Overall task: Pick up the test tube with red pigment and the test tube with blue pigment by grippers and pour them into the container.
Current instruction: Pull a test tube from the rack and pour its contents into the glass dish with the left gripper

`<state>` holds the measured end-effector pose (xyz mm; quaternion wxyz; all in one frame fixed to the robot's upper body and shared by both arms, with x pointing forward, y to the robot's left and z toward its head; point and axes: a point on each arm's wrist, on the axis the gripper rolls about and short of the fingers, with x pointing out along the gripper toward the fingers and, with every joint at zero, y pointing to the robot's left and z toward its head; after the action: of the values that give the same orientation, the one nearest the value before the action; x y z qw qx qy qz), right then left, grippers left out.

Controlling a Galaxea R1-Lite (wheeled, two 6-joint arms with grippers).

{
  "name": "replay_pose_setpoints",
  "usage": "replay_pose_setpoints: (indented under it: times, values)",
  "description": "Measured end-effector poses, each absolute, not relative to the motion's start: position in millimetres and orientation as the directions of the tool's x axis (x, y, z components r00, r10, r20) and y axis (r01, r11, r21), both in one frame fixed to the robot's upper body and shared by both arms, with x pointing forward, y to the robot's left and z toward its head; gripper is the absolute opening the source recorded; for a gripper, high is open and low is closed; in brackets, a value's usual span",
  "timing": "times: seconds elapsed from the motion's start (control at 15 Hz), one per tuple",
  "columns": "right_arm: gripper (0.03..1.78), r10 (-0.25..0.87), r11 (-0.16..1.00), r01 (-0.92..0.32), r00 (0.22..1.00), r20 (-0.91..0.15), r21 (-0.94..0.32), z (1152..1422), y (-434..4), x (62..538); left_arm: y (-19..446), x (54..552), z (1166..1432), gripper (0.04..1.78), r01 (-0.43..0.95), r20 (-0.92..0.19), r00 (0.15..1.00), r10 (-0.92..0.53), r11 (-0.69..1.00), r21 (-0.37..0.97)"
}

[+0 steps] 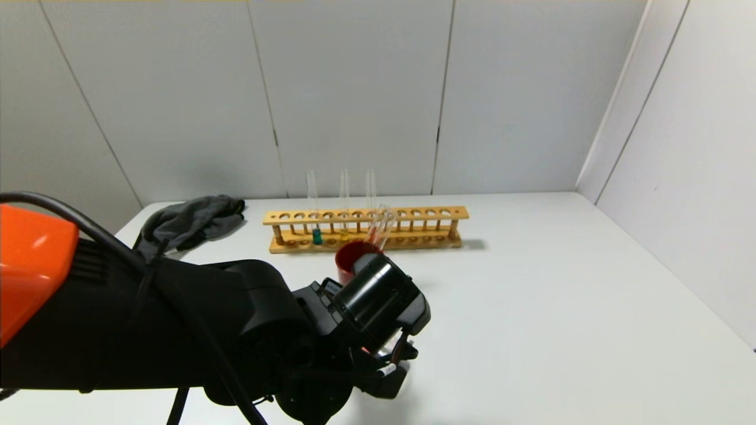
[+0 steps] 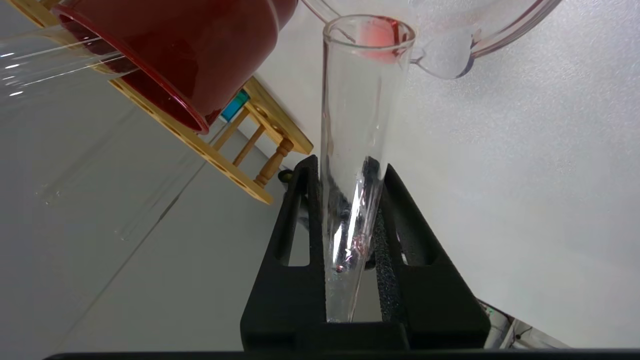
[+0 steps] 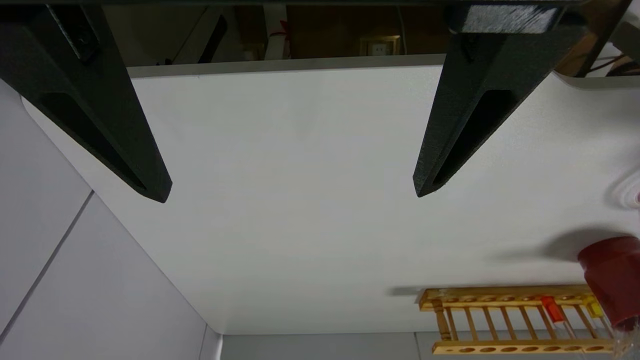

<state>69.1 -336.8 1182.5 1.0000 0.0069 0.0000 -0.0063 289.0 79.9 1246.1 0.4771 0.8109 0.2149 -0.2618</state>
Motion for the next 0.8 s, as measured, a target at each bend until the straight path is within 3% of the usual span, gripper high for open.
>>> replay_pose_setpoints:
  times: [0.8]
  values:
    - [1.7, -0.013, 1.0, 0.013, 1.0, 0.0, 0.014, 1182.5, -336.8, 69.1, 77.9, 287.4, 1246.4, 0.33, 0.575, -0.59, 0.794, 0.145, -0.491, 0.654]
